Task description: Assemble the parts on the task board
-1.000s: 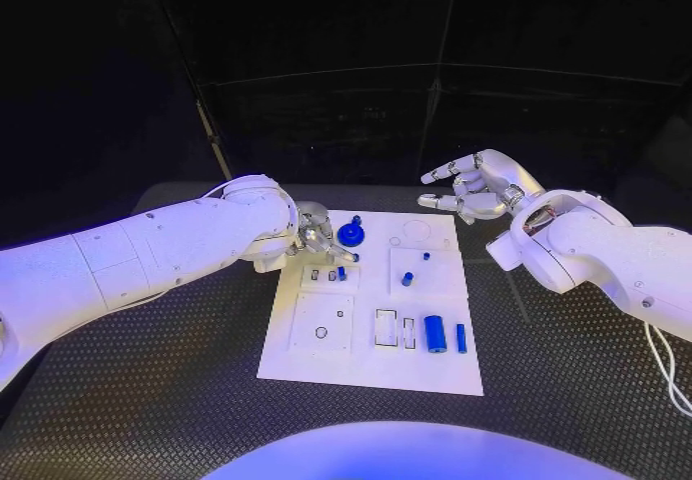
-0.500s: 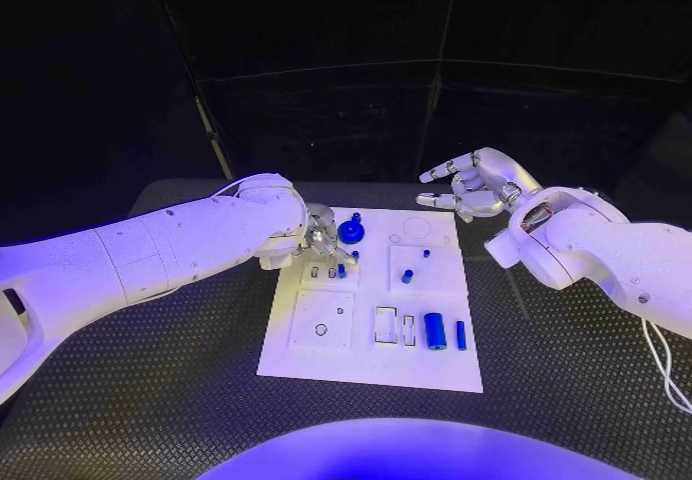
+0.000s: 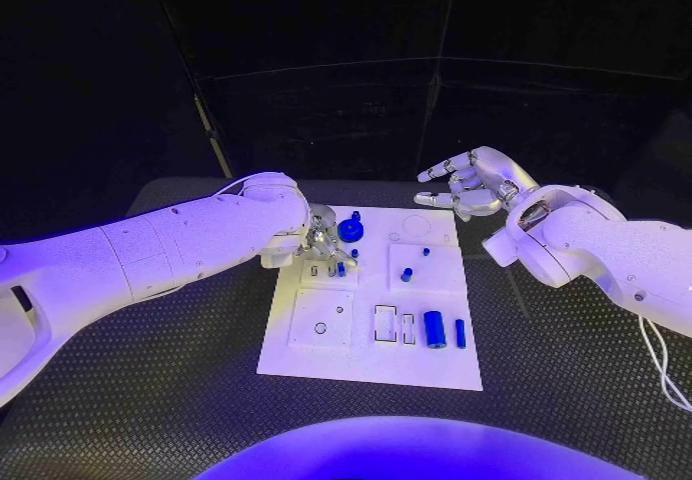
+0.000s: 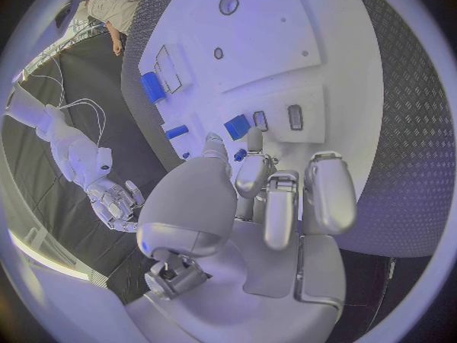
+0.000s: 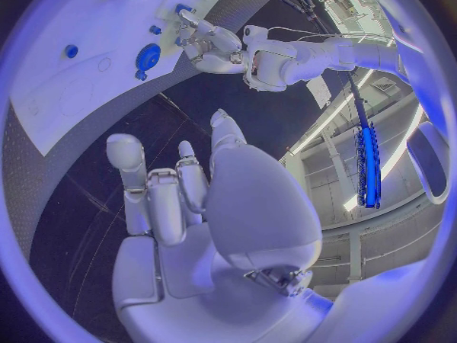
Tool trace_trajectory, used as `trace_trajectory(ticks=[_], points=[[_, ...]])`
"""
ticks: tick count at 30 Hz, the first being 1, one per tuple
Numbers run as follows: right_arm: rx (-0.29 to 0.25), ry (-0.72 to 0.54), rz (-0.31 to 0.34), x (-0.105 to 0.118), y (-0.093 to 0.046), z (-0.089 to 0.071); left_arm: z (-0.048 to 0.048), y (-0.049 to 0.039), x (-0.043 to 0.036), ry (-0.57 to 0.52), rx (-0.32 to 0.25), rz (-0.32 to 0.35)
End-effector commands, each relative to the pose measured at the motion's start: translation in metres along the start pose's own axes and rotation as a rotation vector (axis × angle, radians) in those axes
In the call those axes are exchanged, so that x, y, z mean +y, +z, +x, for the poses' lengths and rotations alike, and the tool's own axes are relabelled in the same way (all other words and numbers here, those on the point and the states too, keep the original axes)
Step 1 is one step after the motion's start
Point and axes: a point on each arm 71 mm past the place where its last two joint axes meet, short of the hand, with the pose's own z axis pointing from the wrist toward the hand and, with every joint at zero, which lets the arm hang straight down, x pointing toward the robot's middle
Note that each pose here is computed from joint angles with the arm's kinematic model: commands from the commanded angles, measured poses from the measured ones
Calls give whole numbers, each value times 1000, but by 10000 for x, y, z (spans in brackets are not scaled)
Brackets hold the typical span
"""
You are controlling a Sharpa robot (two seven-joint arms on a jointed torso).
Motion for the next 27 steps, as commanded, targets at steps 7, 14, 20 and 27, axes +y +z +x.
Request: trace_trajectory(ticks=[7,14,20,27], points=[[10,-4,-5,13,16,8,7,9,-24,24,21,-8],[12,-4,-4,12,24,14,25,15,-57,29,40,-2],[14,-6,-2,9,28,17,30,20,-57,21,50,0],[14,-9,1,-1,33,15,32,23,-57,13,54,1]])
